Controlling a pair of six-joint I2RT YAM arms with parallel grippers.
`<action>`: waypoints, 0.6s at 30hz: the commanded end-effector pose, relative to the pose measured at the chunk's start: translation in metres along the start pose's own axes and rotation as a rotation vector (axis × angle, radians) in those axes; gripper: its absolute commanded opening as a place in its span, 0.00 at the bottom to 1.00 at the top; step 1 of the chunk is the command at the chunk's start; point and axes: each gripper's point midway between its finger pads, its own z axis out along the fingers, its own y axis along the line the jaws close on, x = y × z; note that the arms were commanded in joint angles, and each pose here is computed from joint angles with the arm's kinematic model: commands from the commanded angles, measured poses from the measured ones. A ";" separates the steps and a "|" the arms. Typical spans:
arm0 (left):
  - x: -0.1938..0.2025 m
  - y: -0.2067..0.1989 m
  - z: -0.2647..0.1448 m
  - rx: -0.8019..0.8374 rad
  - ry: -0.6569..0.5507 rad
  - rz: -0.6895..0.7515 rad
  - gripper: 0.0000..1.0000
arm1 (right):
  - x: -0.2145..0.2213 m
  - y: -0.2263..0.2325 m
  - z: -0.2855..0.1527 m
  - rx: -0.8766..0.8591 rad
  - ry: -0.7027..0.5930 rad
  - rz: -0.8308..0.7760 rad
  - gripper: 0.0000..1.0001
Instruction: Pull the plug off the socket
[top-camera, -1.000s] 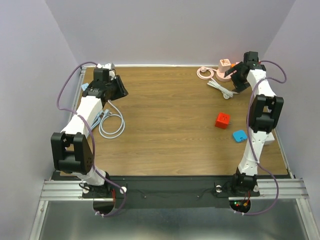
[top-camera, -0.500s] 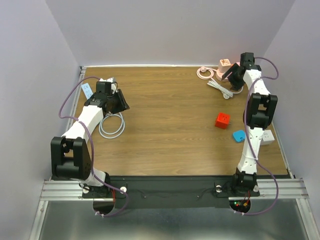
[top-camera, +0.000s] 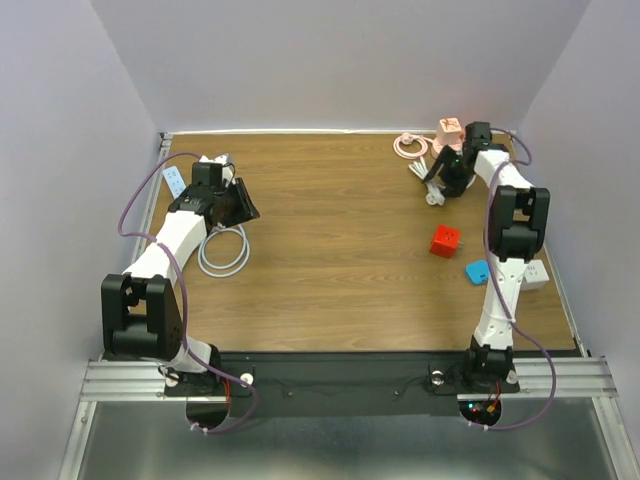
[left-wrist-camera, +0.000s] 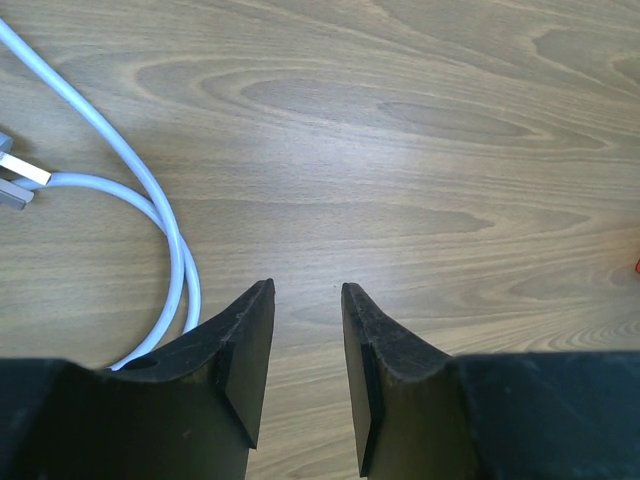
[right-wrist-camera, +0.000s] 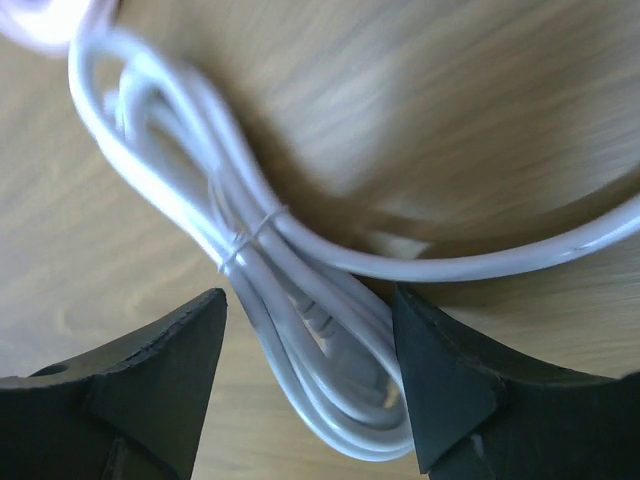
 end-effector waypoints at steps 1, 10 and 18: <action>-0.008 -0.011 -0.010 0.038 -0.037 0.033 0.44 | 0.079 0.077 -0.009 -0.153 0.163 -0.144 0.72; 0.004 -0.006 -0.019 0.036 -0.044 0.042 0.43 | 0.204 0.170 0.006 -0.229 0.326 -0.306 0.01; -0.005 0.001 -0.047 0.014 -0.114 0.016 0.43 | 0.335 0.222 -0.011 -0.261 0.475 -0.447 0.00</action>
